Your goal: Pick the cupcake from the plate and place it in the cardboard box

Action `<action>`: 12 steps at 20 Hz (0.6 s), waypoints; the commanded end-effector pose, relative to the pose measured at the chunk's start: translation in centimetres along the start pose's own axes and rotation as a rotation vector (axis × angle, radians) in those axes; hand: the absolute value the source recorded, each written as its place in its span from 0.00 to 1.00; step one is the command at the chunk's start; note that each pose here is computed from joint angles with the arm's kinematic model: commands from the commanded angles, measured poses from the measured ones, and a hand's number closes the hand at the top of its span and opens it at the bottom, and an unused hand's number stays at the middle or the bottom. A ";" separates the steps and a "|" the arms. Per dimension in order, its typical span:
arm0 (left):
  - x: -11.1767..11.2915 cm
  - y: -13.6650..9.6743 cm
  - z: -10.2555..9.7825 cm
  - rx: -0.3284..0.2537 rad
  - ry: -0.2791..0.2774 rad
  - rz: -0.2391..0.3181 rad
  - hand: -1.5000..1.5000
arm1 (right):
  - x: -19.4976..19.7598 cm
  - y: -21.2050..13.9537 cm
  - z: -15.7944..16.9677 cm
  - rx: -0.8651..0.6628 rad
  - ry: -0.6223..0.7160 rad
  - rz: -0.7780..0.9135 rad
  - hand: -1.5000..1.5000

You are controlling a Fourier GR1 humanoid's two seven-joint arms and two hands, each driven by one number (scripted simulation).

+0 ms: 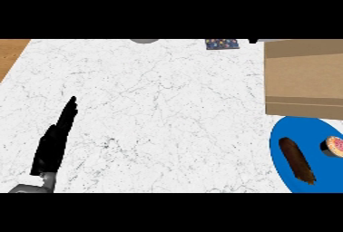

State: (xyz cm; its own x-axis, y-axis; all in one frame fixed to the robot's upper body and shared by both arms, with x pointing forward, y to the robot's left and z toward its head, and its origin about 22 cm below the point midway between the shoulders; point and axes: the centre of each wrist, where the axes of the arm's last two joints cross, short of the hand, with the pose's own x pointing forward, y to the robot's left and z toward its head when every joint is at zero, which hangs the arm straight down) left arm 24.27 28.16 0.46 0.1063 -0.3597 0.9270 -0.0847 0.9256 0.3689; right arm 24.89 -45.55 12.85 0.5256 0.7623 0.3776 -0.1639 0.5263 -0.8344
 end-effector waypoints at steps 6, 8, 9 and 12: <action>0.6 -0.1 0.3 -0.010 0.002 0.005 0.50 | -1.1 3.8 -1.0 0.123 -0.002 0.062 0.00; 0.8 0.1 -0.9 -0.010 -0.001 -0.001 0.50 | 1.5 3.6 -1.4 0.106 -0.007 0.059 0.00; -0.1 -0.9 0.1 -0.018 0.005 0.012 0.50 | 0.7 4.1 -1.6 0.121 -0.004 0.046 0.00; 0.1 0.1 -0.2 -0.011 -0.001 -0.008 0.50 | -0.9 6.5 -1.7 0.115 0.008 0.045 0.00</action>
State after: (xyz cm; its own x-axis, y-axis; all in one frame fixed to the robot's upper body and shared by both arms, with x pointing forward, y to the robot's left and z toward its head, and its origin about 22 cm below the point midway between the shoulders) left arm 24.52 28.11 0.64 0.1076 -0.3585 0.9273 -0.0790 0.9267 0.3674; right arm 24.41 -45.90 10.56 0.5515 0.7453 0.3746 -0.1479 0.5294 -0.8354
